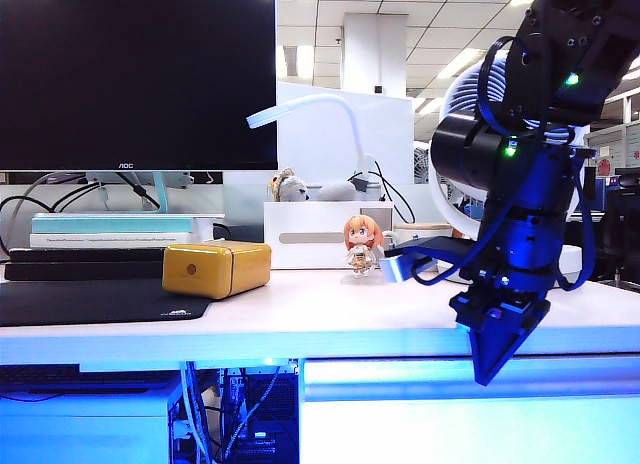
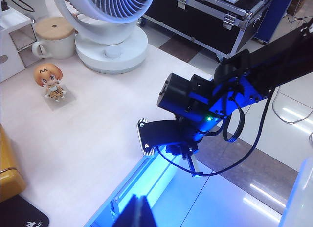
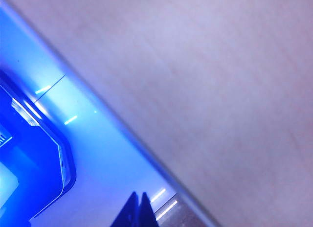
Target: Open the drawer, place the cleaning sponge inside, then close the drawer.
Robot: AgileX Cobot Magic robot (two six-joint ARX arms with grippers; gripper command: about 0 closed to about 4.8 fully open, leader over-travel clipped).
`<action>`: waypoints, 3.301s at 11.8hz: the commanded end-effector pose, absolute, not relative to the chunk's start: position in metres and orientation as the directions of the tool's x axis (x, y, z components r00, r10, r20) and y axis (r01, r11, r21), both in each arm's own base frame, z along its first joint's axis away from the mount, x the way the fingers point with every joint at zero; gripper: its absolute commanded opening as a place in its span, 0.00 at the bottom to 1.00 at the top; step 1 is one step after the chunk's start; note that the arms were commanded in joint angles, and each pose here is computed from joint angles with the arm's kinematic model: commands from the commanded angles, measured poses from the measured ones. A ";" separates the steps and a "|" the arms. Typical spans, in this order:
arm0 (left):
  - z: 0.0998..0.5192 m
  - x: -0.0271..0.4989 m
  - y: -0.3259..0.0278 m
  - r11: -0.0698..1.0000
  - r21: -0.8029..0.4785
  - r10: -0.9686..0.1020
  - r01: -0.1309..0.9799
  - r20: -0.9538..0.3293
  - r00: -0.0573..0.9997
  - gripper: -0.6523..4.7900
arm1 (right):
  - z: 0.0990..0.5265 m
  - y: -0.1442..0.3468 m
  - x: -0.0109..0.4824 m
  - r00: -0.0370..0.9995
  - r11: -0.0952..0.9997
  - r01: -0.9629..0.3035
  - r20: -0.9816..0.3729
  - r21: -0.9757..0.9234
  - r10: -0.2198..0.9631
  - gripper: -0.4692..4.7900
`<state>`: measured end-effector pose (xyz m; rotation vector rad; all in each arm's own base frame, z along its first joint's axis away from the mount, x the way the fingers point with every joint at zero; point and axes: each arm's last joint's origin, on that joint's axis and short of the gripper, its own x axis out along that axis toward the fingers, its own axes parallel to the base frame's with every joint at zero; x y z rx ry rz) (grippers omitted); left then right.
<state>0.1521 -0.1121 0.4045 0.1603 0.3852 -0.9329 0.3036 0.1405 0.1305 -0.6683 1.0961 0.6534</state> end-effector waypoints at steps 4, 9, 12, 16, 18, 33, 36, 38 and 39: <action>0.407 0.152 -0.112 0.586 -0.022 -0.756 0.810 -0.373 0.537 0.11 | 0.133 0.143 0.307 0.334 0.633 -0.761 -0.923 -0.144 0.191 0.08; 0.407 0.152 -0.112 0.587 -0.022 -0.756 0.810 -0.373 0.538 0.11 | 0.131 0.145 0.306 0.307 0.622 -0.777 -0.921 -0.096 0.241 0.08; 0.407 0.152 -0.112 0.587 -0.022 -0.756 0.810 -0.373 0.538 0.11 | 0.125 0.145 0.308 0.306 0.624 -0.775 -0.924 -0.100 0.232 0.08; 0.407 0.152 -0.112 0.587 -0.022 -0.756 0.810 -0.373 0.538 0.11 | 0.119 0.147 0.317 0.384 0.640 -0.749 -0.901 -0.175 0.203 0.08; 0.407 0.152 -0.112 0.587 -0.022 -0.756 0.810 -0.373 0.538 0.11 | 0.119 0.147 0.317 0.382 0.639 -0.749 -0.902 -0.173 0.203 0.08; 0.407 0.149 -0.113 0.520 -0.078 -0.807 0.851 -0.371 0.459 0.11 | 0.325 0.107 0.230 0.789 0.847 -0.511 -0.471 -0.145 0.395 0.08; 0.403 0.147 -0.112 0.525 -0.099 -0.797 0.845 -0.405 0.448 0.11 | 0.365 0.084 0.181 0.862 0.864 -0.476 -0.283 -0.165 0.421 0.08; 0.404 0.146 -0.111 0.515 -0.079 -0.799 0.853 -0.405 0.445 0.11 | 0.359 0.070 0.151 0.886 0.879 -0.453 -0.185 -0.146 0.426 0.08; 0.406 0.143 -0.109 0.518 -0.071 -0.800 0.853 -0.394 0.453 0.11 | 0.335 0.061 0.133 0.903 0.903 -0.422 -0.125 -0.086 0.410 0.08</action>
